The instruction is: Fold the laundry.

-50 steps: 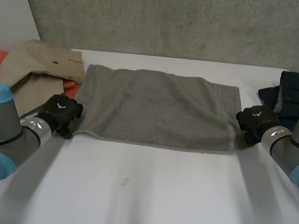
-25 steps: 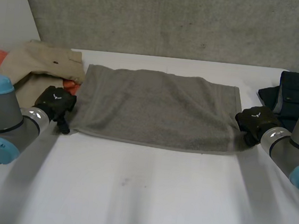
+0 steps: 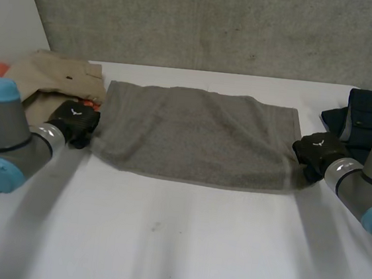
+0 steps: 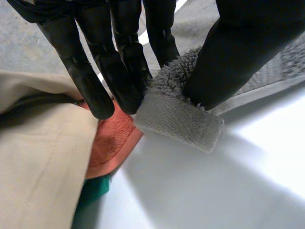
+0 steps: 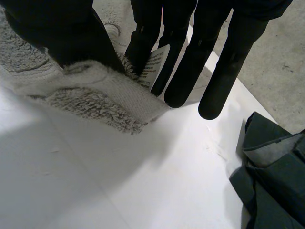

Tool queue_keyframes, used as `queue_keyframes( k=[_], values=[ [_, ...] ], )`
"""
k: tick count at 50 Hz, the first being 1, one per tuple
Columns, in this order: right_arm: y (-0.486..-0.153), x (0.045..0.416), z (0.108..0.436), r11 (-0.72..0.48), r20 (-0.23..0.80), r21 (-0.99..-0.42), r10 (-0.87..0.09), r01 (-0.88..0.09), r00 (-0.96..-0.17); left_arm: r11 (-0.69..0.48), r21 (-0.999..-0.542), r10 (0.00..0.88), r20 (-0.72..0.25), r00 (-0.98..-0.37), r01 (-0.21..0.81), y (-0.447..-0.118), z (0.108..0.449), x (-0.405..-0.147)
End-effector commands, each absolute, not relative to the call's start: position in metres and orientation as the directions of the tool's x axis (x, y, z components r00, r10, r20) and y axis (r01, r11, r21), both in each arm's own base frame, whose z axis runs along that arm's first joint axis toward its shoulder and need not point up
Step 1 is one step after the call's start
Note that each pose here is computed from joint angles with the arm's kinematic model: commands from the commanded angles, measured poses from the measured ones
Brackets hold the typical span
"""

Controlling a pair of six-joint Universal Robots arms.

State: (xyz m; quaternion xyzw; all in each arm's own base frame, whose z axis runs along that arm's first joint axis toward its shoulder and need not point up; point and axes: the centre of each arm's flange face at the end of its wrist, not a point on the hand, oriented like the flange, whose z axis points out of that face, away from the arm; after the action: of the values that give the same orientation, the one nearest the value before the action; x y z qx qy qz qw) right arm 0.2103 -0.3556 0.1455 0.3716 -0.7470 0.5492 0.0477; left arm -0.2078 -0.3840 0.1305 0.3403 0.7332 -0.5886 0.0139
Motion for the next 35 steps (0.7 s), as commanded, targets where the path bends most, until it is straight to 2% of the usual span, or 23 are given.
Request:
queue_keyframes(
  k=[1, 4, 5, 8, 9, 11, 13, 16, 18, 23, 24, 28, 35],
  values=[
    [-0.328, 0.198, 0.167, 0.191, 0.478, -0.718, -0.564, -0.670, -0.673, 0.161, -0.833, 0.506, -0.391, -0.769, 0.529, -0.329, 0.183, -0.191],
    [-0.315, 0.184, 0.171, 0.229, 0.492, -0.645, -0.604, -0.729, -0.626, 0.213, -0.809, 0.521, -0.380, -0.764, 0.548, -0.305, 0.189, -0.183],
    [-0.305, 0.175, 0.173, 0.247, 0.498, -0.587, -0.641, -0.771, -0.584, 0.251, -0.782, 0.536, -0.378, -0.755, 0.570, -0.288, 0.190, -0.177],
    [-0.286, 0.163, 0.175, 0.268, 0.483, -0.488, -0.710, -0.831, -0.513, 0.296, -0.726, 0.570, -0.387, -0.725, 0.621, -0.263, 0.190, -0.170],
    [-0.275, 0.154, 0.174, 0.278, 0.462, -0.423, -0.753, -0.863, -0.469, 0.312, -0.685, 0.593, -0.401, -0.698, 0.658, -0.250, 0.189, -0.165],
    [-0.268, 0.146, 0.175, 0.280, 0.447, -0.373, -0.781, -0.884, -0.436, 0.321, -0.641, 0.616, -0.417, -0.668, 0.697, -0.241, 0.187, -0.160],
    [-0.270, 0.140, 0.175, 0.257, 0.470, -0.355, -0.782, -0.899, -0.409, 0.321, -0.592, 0.646, -0.434, -0.628, 0.739, -0.235, 0.183, -0.156],
    [-0.276, 0.143, 0.172, 0.257, 0.487, -0.384, -0.760, -0.887, -0.431, 0.302, -0.574, 0.655, -0.455, -0.603, 0.761, -0.241, 0.178, -0.157],
    [-0.287, 0.147, 0.168, 0.265, 0.505, -0.431, -0.721, -0.862, -0.474, 0.291, -0.592, 0.650, -0.454, -0.609, 0.752, -0.246, 0.178, -0.162],
    [-0.317, 0.158, 0.167, 0.271, 0.522, -0.568, -0.612, -0.777, -0.594, 0.241, -0.693, 0.590, -0.452, -0.669, 0.680, -0.282, 0.178, -0.185],
    [-0.328, 0.161, 0.167, 0.267, 0.519, -0.614, -0.573, -0.743, -0.635, 0.222, -0.720, 0.565, -0.455, -0.688, 0.658, -0.297, 0.178, -0.192],
    [-0.357, 0.169, 0.163, 0.230, 0.519, -0.700, -0.486, -0.676, -0.703, 0.181, -0.766, 0.485, -0.476, -0.734, 0.616, -0.336, 0.176, -0.208],
    [-0.398, 0.177, 0.153, 0.161, 0.548, -0.756, -0.376, -0.635, -0.748, 0.148, -0.775, 0.410, -0.517, -0.751, 0.614, -0.383, 0.160, -0.231]
  ],
)
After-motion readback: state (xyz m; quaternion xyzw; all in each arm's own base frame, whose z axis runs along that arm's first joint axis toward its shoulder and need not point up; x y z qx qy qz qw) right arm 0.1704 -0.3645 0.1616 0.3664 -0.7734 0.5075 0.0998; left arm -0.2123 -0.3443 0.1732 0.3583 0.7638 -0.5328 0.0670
